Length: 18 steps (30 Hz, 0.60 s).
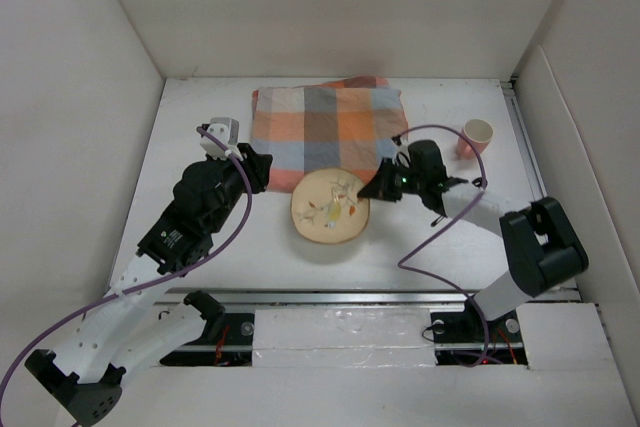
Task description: Set the dinner table for one person
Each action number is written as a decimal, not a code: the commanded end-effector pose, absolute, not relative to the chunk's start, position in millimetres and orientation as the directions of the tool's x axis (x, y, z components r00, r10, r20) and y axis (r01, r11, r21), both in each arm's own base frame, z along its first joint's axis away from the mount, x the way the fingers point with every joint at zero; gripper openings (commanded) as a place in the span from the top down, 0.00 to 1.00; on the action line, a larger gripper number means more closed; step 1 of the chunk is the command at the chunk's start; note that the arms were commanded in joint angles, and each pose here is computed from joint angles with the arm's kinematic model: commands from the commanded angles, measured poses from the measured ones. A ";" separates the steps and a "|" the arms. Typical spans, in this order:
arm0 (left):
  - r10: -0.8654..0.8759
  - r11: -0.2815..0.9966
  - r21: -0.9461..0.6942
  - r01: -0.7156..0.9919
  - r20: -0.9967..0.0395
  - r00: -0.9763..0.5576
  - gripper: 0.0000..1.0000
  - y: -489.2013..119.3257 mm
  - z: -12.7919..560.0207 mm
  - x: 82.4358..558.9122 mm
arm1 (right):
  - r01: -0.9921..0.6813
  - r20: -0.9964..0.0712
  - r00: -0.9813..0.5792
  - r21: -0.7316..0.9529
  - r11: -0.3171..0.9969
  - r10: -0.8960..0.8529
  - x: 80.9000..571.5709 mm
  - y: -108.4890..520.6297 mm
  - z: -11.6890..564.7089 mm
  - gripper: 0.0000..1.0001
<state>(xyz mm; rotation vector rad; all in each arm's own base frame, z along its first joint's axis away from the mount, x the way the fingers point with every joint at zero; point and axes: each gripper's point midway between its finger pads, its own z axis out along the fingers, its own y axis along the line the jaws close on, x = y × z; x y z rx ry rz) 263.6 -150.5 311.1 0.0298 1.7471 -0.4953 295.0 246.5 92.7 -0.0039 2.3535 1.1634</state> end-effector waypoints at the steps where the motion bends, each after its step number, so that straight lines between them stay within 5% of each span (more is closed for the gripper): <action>1: -0.249 0.912 -0.302 0.276 -0.945 -0.211 0.76 -148.0 317.2 268.0 | -0.399 -0.600 -0.743 0.753 0.523 0.297 377.5 277.0 189.4 1.00; 8: -0.253 0.910 -0.304 0.282 -0.946 -0.203 0.76 -146.8 319.6 265.6 | -0.370 -0.598 -0.721 0.760 0.534 0.350 498.3 287.4 197.0 1.00; 18: -0.253 0.914 -0.301 0.273 -0.947 -0.196 0.75 -144.0 319.9 265.5 | -0.296 -0.555 -0.735 0.779 0.553 0.390 563.1 288.2 169.4 1.00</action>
